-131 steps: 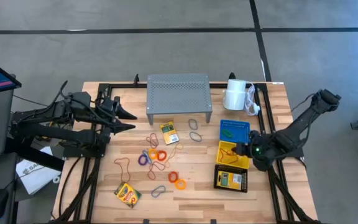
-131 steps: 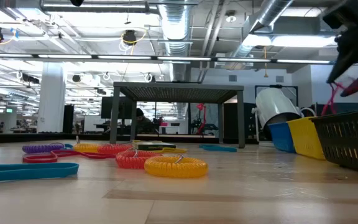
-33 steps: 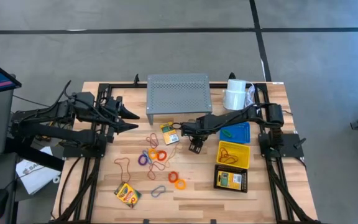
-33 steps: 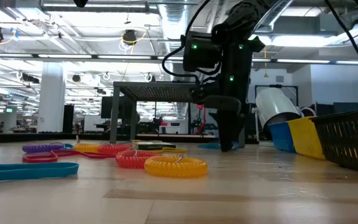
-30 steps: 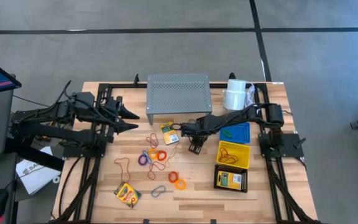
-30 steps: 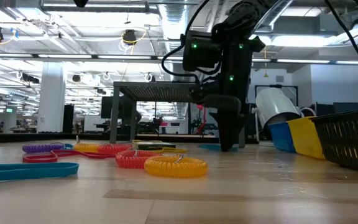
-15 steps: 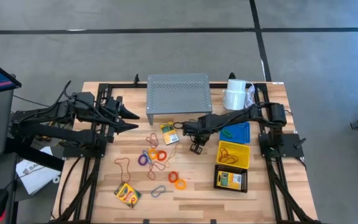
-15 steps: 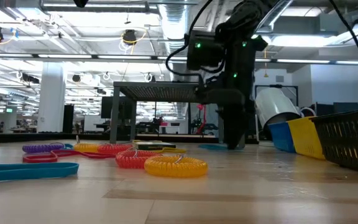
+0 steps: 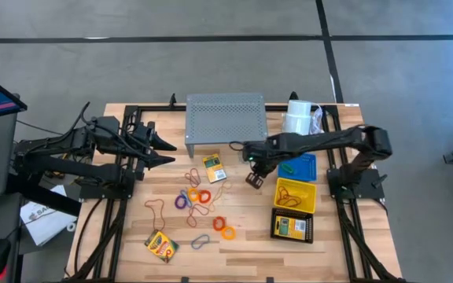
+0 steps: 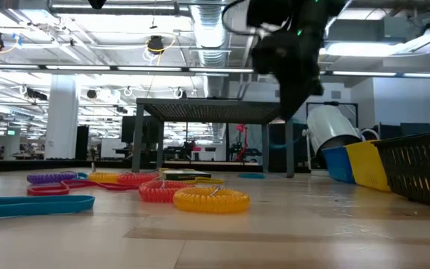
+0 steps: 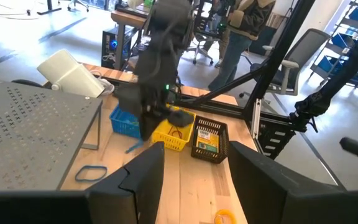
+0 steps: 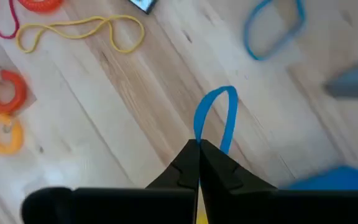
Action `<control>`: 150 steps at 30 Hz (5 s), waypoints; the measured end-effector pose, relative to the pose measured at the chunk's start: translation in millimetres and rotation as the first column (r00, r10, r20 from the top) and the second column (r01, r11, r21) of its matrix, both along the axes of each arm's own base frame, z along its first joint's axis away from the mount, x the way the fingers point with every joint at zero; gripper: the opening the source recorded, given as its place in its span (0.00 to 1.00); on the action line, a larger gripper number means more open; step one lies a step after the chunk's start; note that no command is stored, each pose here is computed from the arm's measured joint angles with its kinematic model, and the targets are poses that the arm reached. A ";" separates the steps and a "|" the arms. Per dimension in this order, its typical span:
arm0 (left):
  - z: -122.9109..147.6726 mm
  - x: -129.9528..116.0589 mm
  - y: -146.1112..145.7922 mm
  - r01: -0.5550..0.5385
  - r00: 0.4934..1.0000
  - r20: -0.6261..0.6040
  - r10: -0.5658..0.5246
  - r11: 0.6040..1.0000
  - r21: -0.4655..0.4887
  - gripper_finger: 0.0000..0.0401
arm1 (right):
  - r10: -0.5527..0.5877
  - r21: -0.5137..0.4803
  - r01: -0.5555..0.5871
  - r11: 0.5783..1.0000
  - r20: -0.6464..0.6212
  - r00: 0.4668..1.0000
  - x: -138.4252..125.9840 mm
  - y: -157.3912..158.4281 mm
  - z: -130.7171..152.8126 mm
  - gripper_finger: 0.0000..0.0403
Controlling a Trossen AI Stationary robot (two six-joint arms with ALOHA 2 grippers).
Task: Pick & Place Office Desk Supplies
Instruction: Put the blue rubber band into the yellow basket
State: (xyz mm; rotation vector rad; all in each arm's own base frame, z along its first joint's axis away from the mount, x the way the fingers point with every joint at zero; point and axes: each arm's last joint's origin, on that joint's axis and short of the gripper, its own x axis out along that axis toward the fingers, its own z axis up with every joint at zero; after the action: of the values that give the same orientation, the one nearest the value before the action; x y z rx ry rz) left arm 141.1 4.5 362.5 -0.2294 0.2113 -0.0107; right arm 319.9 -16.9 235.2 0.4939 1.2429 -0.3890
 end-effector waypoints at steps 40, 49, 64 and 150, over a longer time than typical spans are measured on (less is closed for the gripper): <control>-2.9 -0.6 0.0 0.001 1.000 -0.031 0.000 1.000 0.001 0.43 | -0.367 0.112 0.373 0.921 -0.069 0.928 -140.6 86.9 -20.3 0.13; -3.2 -0.8 0.0 0.000 0.999 -0.034 0.000 1.000 0.001 0.43 | -0.392 0.108 0.399 0.910 -0.082 0.916 -141.7 86.4 -20.6 0.41; -3.2 -0.7 0.0 0.000 0.999 -0.033 0.000 1.000 -0.001 0.43 | -0.551 0.193 0.539 0.820 0.012 0.834 -137.4 89.0 -43.3 0.52; -3.5 -0.8 0.0 -0.001 0.999 -0.037 0.001 1.000 0.001 0.43 | 0.313 -0.186 -0.317 0.930 -0.050 0.948 49.3 -30.1 -59.0 0.39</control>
State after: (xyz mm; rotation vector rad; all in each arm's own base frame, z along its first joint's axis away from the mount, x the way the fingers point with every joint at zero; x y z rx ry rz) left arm 140.4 4.5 359.0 -0.2292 0.2486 -0.0058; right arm 369.2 -47.0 176.2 0.1204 1.2643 -0.2366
